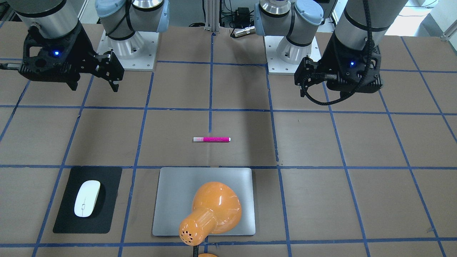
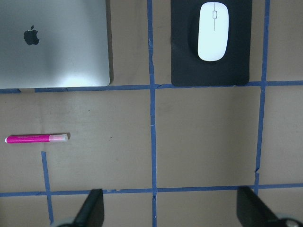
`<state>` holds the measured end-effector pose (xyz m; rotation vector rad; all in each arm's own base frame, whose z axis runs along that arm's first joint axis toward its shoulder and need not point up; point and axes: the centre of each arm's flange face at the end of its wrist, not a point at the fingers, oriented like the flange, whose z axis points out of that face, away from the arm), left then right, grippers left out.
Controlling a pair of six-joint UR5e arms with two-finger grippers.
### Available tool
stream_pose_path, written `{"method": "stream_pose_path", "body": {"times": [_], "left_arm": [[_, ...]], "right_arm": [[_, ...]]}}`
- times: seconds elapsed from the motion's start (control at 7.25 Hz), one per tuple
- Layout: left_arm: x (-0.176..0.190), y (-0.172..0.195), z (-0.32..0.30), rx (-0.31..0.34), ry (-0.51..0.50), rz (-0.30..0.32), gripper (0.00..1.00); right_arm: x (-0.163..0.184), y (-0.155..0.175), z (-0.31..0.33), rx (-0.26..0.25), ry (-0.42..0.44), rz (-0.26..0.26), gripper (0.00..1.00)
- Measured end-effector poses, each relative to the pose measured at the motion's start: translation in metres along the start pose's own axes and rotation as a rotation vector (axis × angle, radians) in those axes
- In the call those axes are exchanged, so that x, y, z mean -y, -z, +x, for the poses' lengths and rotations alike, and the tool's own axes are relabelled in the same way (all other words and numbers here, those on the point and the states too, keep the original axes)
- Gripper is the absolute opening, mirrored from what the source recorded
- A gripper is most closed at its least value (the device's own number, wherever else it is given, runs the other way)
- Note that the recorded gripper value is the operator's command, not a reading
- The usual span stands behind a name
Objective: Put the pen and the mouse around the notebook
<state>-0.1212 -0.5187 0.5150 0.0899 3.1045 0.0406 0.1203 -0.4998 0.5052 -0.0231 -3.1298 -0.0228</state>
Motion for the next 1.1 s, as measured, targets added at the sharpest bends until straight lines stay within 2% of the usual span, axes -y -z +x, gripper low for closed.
{"method": "stream_pose_path", "body": {"times": [0.14, 0.41, 0.69, 1.1], "left_arm": [[-0.0009, 0.0031, -0.0033, -0.013, 0.056, 0.008, 1.0], [0.0003, 0.0066, -0.0096, -0.039, 0.106, 0.024, 1.0], [-0.0026, 0.007, -0.0118, -0.063, 0.108, 0.028, 1.0], [-0.0028, 0.0045, -0.012, -0.058, 0.1, 0.022, 1.0]], "right_arm": [[0.0, 0.0004, -0.0004, 0.001, -0.002, 0.002, 1.0], [-0.0003, 0.0014, -0.0006, 0.001, -0.017, 0.005, 1.0], [-0.0004, 0.0019, -0.0007, 0.001, -0.022, 0.005, 1.0], [-0.0004, 0.0016, -0.0007, 0.001, -0.021, 0.004, 1.0]]}}
